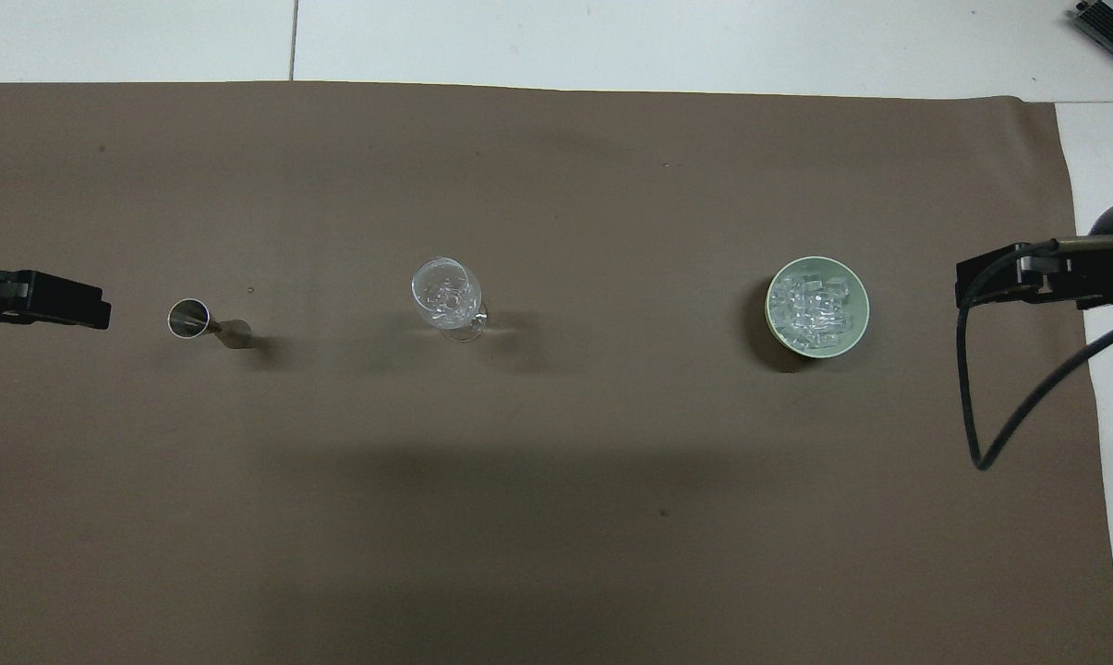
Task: Pour wine and add ice with both arms
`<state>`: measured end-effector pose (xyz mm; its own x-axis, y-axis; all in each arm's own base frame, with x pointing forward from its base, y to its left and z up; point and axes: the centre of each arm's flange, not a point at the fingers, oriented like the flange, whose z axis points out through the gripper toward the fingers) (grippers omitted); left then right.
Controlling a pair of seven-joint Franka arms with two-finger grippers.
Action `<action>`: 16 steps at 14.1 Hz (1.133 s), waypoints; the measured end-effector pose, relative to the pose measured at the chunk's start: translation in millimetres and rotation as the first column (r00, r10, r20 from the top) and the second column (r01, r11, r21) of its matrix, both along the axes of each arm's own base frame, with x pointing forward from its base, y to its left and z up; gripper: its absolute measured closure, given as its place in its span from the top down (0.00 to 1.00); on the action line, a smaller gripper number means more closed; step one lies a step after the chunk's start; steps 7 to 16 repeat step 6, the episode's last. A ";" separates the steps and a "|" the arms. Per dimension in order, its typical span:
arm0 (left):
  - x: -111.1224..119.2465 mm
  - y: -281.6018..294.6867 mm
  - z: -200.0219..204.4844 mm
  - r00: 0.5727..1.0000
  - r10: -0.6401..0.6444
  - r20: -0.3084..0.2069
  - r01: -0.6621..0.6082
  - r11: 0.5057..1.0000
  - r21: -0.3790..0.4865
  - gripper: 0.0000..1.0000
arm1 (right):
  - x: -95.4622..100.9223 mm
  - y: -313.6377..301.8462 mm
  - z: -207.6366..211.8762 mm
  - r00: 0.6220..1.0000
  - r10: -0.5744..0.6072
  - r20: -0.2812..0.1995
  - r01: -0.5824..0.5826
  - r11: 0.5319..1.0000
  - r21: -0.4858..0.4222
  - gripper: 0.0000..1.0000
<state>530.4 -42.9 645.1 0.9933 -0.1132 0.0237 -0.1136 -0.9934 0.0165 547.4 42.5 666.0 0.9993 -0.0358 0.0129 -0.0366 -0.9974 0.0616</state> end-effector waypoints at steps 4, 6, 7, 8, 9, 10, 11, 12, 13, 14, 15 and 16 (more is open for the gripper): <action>0.3 3.2 1.1 1.000 0.006 0.002 -0.006 1.000 0.000 1.00 | -1.4 2.4 -2.4 1.000 0.004 -0.014 -0.004 1.000 -0.001 1.00; 0.3 3.2 1.1 1.000 0.006 0.002 -0.006 1.000 0.000 1.00 | -1.4 2.4 -4.9 1.000 0.004 -0.020 -0.004 1.000 -0.001 1.00; 0.3 3.2 1.1 1.000 0.006 0.002 -0.006 1.000 0.000 1.00 | -1.4 2.4 -4.9 1.000 0.004 -0.020 -0.004 1.000 -0.001 1.00; 0.3 3.2 1.1 1.000 0.006 0.002 -0.006 1.000 0.000 1.00 | -1.4 2.4 -4.9 1.000 0.004 -0.020 -0.004 1.000 -0.001 1.00; 0.3 3.2 1.1 1.000 0.006 0.002 -0.006 1.000 0.000 1.00 | -1.4 2.4 -4.9 1.000 0.004 -0.020 -0.004 1.000 -0.001 1.00; 0.3 3.2 1.1 1.000 0.006 0.002 -0.006 1.000 0.000 1.00 | -1.4 2.4 -4.9 1.000 0.004 -0.020 -0.004 1.000 -0.001 1.00; 0.3 3.2 1.1 1.000 0.006 0.002 -0.006 1.000 0.000 1.00 | -1.4 2.4 -4.9 1.000 0.004 -0.020 -0.004 1.000 -0.001 1.00; 0.3 3.2 1.1 1.000 0.006 0.002 -0.006 1.000 0.000 1.00 | -1.4 2.4 -4.9 1.000 0.004 -0.020 -0.004 1.000 -0.001 1.00; 0.3 3.2 1.1 1.000 0.006 0.002 -0.006 1.000 0.000 1.00 | -1.4 2.4 -4.9 1.000 0.004 -0.020 -0.004 1.000 -0.001 1.00; 0.3 3.2 1.1 1.000 0.006 0.002 -0.006 1.000 0.000 1.00 | -1.4 2.4 -4.9 1.000 0.004 -0.020 -0.004 1.000 -0.001 1.00; 0.3 3.2 1.1 1.000 0.006 0.002 -0.006 1.000 0.000 1.00 | -1.4 2.4 -4.9 1.000 0.004 -0.020 -0.004 1.000 -0.001 1.00; 0.3 3.2 1.1 1.000 0.006 0.002 -0.006 1.000 0.000 1.00 | -1.4 2.4 -4.9 1.000 0.004 -0.020 -0.004 1.000 -0.001 1.00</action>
